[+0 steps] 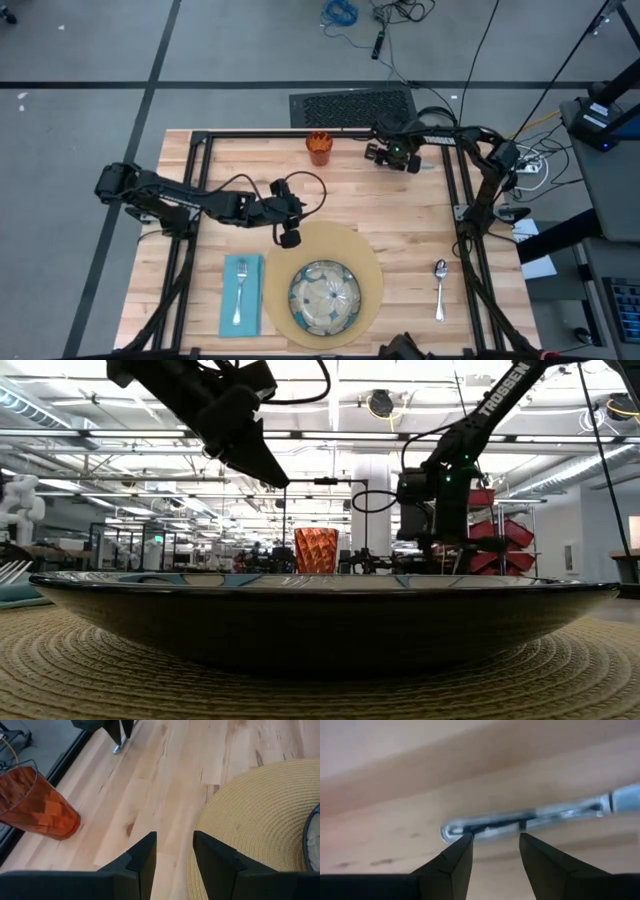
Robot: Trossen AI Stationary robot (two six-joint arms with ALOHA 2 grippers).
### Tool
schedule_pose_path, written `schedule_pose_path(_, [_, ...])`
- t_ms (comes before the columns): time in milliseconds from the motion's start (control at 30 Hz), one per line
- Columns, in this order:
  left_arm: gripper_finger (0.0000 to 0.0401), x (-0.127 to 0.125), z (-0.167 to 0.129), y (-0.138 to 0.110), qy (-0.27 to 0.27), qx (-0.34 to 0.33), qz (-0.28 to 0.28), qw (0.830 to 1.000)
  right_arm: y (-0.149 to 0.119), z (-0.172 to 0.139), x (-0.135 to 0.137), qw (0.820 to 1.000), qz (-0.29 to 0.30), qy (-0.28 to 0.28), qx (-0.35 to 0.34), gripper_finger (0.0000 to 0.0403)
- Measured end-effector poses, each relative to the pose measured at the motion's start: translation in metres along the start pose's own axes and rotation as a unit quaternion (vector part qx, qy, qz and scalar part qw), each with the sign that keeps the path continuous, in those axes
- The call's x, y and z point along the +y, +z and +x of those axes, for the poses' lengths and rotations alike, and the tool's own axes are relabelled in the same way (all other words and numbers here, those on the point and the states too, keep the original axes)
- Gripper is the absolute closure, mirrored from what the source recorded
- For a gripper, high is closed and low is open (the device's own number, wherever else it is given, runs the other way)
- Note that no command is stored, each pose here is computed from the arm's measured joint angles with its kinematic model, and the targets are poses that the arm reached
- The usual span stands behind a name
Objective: Set table place
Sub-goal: Put the silver knife in the middle right of the table
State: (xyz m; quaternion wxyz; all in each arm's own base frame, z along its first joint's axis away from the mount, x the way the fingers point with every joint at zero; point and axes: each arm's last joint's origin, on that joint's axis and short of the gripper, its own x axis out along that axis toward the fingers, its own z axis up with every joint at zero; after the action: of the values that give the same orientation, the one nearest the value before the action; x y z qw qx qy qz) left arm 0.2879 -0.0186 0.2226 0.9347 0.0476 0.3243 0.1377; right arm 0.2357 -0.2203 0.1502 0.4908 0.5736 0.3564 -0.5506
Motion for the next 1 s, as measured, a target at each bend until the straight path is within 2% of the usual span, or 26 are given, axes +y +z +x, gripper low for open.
schedule_pose_path(367, [0.0283,0.000,0.000,0.000,0.000,0.000,0.001,1.000,0.013,-0.001,0.004,0.999,0.001,0.037,-0.038,0.0250])
schedule_pose_path(500, [0.0283,0.000,0.000,0.000,0.000,0.000,0.001,1.000,0.016,0.002,0.003,0.998,-0.006,0.024,-0.055,0.0250])
schedule_pose_path(633, [0.0283,0.000,0.000,0.000,0.000,0.000,0.001,1.000,0.015,0.013,0.004,0.999,-0.021,0.012,-0.043,0.0250])
schedule_pose_path(900, [0.0283,0.000,0.000,0.000,0.000,0.000,0.001,1.000,-0.005,0.017,0.010,0.995,-0.092,-0.011,-0.036,0.0250])
schedule_pose_path(1000, [0.0283,0.000,0.000,0.000,0.000,0.000,0.001,1.000,-0.023,0.011,0.010,0.991,-0.133,-0.025,0.001,0.0250])
